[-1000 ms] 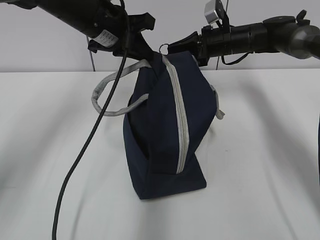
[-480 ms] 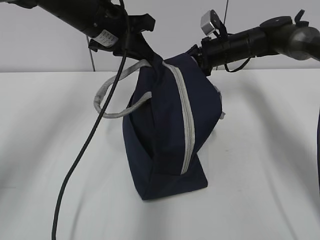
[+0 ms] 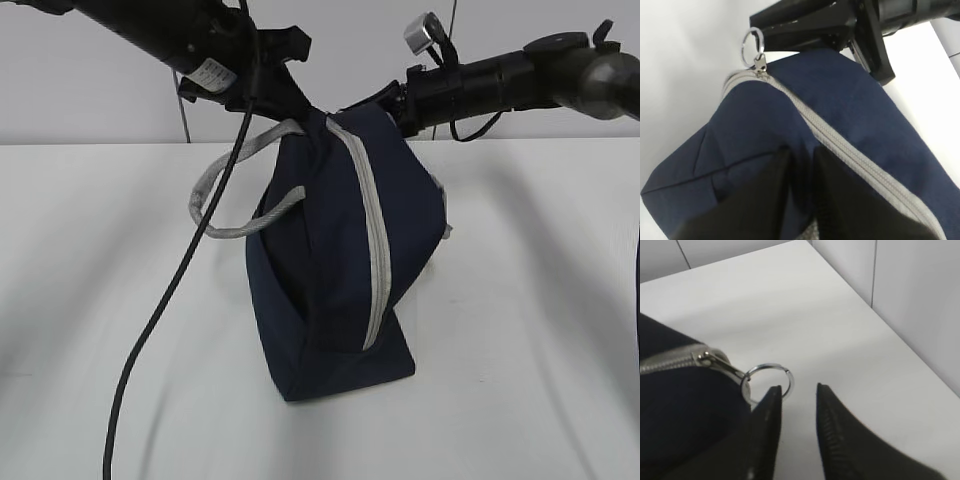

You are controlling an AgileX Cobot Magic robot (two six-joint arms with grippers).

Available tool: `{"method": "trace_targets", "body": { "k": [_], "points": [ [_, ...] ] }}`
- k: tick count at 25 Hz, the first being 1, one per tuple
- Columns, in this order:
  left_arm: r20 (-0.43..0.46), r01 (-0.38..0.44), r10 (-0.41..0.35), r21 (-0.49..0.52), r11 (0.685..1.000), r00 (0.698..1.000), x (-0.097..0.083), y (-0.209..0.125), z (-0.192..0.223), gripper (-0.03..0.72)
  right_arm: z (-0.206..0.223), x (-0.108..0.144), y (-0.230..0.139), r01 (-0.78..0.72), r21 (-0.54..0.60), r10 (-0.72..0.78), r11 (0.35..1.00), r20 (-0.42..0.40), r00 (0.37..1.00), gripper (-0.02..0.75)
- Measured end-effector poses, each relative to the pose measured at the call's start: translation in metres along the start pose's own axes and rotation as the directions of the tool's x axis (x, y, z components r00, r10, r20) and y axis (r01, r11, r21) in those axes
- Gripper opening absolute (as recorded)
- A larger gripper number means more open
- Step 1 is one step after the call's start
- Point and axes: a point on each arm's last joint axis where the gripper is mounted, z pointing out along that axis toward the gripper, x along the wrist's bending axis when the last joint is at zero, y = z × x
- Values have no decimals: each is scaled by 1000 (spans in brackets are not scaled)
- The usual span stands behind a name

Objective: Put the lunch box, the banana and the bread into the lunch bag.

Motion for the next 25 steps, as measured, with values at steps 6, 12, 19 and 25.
{"method": "trace_targets", "body": {
  "k": [6, 12, 19, 25],
  "points": [
    [-25, -10, 11, 25, 1000, 1000, 8, -2, -3, 546, -9, -5, 24, -73, -21, 74, 997, 37, 997, 458],
    [-68, -1, 0, -26, 1000, 998, 22, 6, -37, 577, -29, -11, 49, -386, -79, 391, 919, 63, 918, 502],
    [-100, -9, 6, -34, 999, 995, 22, 8, -75, 553, -64, -17, 54, -718, -55, 711, 694, 212, 671, 465],
    [-181, 73, -58, 79, 994, 982, 27, -3, -81, 536, -82, 0, 83, -803, -23, 713, 596, 475, 515, 454]
  ]
}}
